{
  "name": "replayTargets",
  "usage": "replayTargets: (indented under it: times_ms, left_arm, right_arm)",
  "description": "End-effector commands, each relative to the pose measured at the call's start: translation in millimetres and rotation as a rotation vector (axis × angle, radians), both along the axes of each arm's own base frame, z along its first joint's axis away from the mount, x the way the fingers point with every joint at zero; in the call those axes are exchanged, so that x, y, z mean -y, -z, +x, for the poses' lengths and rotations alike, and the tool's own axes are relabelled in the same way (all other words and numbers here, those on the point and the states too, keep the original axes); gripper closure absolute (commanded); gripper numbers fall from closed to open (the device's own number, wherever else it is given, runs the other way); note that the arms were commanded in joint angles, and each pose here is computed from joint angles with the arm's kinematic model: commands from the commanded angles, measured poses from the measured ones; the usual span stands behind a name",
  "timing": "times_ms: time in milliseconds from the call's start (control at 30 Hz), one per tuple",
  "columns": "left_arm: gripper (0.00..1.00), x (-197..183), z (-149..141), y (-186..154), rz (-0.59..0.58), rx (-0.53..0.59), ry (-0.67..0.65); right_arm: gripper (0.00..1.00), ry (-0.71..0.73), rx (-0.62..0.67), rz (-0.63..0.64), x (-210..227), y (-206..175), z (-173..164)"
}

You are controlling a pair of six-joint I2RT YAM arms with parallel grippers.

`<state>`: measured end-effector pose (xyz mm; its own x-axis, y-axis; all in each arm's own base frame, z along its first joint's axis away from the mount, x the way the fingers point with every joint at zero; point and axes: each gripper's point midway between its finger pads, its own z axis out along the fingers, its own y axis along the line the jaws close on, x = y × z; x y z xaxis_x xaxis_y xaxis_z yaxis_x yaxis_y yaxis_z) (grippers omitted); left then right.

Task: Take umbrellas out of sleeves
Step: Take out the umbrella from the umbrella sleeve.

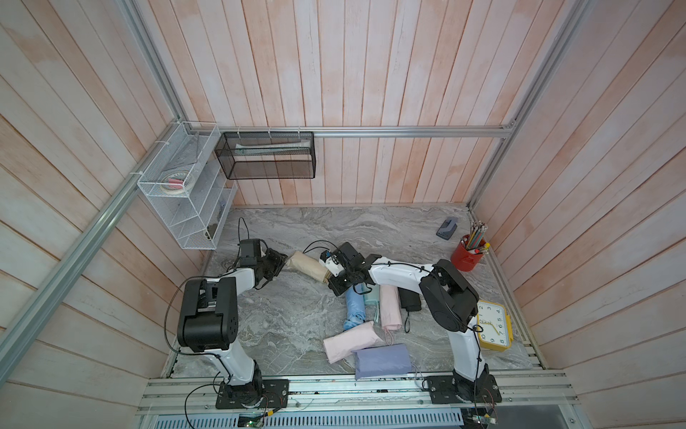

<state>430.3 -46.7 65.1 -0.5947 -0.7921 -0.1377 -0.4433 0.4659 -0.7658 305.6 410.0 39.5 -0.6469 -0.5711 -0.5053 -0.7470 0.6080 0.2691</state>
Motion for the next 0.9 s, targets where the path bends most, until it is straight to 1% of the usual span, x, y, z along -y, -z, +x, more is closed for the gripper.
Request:
replayTargets:
  times_ms: [0,200,300,500,767,867]
  left_arm:
    - [0.68,1.9,9.7,-6.6,-0.026,0.029,0.009]
    - [0.68,3.6,6.4,-4.7,-0.031,0.021,0.018]
    - [0.64,2.5,3.8,0.5,-0.015,0.007,0.02]
    - [0.64,4.1,2.0,13.5,-0.026,-0.02,0.025]
    - [0.64,5.8,3.5,21.2,-0.03,-0.03,0.027]
    - [0.72,6.2,4.1,21.7,-0.031,-0.026,0.027]
  right_arm:
    - [1.0,-0.006,-0.005,0.026,-2.5,-11.1,-6.7]
    - [1.0,-0.006,-0.006,0.022,-2.7,-8.9,-6.1]
    - [1.0,-0.008,-0.007,0.023,-4.0,-8.6,-6.4]
    - [1.0,-0.006,-0.009,0.022,-4.1,-6.6,-6.3]
    - [1.0,-0.005,-0.012,0.017,-3.6,-3.8,-6.1]
    - [1.0,-0.005,-0.017,0.015,-3.9,-0.9,-7.0]
